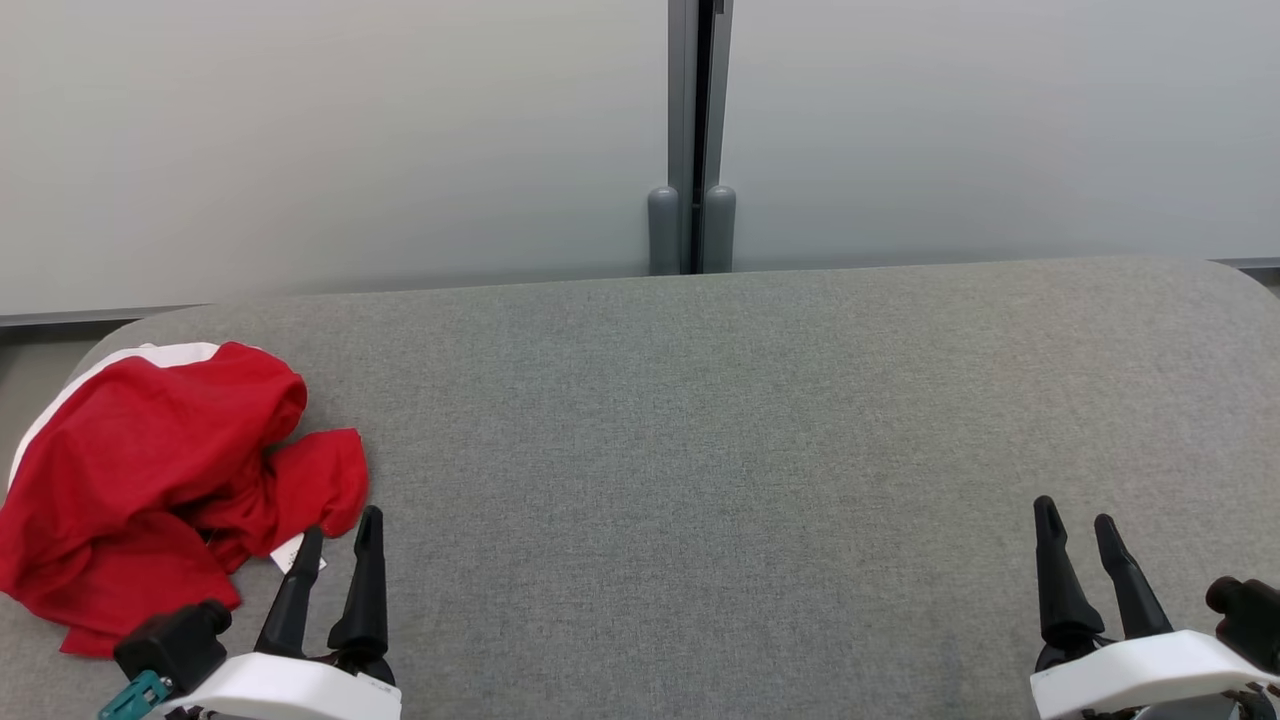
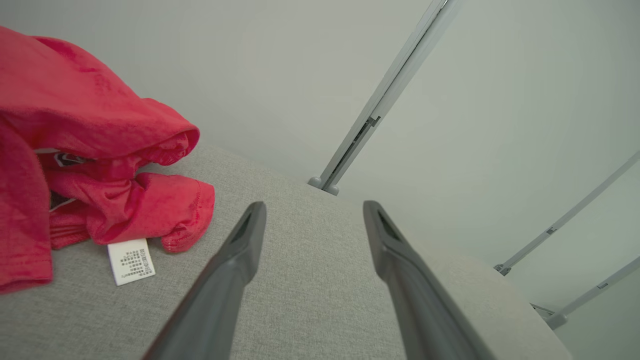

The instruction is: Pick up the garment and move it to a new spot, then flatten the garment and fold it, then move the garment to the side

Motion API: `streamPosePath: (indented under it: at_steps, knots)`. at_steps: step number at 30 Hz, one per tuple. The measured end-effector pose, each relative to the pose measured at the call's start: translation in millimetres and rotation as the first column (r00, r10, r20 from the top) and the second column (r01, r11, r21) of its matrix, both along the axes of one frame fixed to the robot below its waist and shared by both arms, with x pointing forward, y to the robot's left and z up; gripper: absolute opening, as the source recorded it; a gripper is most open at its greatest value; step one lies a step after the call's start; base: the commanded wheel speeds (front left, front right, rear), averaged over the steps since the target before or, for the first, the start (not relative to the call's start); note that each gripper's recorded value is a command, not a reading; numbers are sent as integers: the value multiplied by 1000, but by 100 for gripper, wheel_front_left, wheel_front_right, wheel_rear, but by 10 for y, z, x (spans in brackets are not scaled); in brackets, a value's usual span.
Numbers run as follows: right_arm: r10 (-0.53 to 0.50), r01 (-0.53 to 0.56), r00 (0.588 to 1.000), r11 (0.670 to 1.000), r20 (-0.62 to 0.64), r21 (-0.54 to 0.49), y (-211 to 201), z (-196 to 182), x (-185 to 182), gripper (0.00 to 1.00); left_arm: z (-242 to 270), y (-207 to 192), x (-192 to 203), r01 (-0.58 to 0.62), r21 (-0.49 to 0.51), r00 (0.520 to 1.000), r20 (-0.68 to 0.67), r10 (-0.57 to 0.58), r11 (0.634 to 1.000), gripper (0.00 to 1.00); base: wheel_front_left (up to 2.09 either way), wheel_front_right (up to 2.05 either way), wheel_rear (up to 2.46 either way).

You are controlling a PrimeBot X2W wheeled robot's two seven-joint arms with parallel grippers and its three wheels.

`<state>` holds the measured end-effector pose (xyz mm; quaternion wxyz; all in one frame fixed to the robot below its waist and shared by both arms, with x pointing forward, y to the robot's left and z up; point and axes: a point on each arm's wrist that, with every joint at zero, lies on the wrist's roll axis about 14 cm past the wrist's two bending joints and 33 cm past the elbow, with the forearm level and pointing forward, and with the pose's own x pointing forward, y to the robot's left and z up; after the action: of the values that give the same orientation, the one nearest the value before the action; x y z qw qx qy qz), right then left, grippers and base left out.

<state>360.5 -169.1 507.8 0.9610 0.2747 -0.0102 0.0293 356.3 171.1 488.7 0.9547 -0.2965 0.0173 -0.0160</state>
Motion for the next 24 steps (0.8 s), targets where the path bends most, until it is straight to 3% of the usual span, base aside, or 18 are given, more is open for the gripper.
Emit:
streamPosePath:
  at_steps: [24]
  knots:
    - [30,-18,998,971,47,-239,79,31,-44,100,-38,11,-93,22,257,999,23,-29,966,100,0,0,0]
